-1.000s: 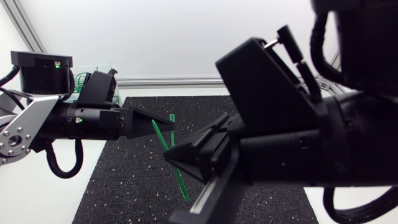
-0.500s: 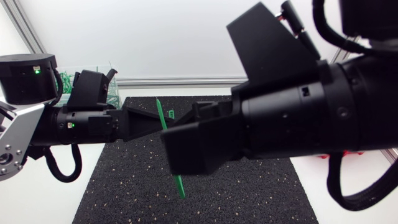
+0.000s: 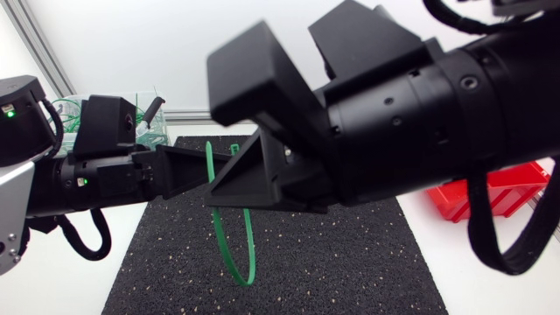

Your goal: Take a green cable tie from the red box, thread the tail through the head to close it, then place it in the transparent bin on the left.

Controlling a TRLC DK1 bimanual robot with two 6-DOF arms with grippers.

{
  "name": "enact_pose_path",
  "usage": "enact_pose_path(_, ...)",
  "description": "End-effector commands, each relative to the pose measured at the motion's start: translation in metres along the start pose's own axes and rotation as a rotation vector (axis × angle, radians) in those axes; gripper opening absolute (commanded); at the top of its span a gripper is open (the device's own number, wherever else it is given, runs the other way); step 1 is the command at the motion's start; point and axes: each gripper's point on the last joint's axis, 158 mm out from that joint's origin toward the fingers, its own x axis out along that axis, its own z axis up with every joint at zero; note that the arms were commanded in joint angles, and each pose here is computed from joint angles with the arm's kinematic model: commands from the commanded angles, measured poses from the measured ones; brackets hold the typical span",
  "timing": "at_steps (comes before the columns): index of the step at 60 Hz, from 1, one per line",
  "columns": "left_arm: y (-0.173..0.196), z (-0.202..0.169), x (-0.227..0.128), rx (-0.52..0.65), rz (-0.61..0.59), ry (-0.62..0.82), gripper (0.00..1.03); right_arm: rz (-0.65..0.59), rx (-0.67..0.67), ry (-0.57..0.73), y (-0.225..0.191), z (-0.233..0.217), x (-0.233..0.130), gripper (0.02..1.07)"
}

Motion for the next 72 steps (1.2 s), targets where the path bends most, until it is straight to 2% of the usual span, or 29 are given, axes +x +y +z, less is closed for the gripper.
enact_pose_path(1, -0.001, -0.008, -0.002, -0.030, -0.007, 0.000, 0.04, 0.010, 0.087, 0.012, 0.005, 0.005, 0.000, 0.07)
enact_pose_path(35, -0.028, -0.005, -0.005, 0.013, -0.033, -0.072, 0.04, 0.084, 0.313, 0.145, 0.020, 0.013, -0.012, 0.07)
enact_pose_path(72, -0.060, -0.002, -0.005, 0.110, -0.056, -0.139, 0.04, 0.122, 0.433, 0.227, 0.029, 0.008, -0.042, 0.07)
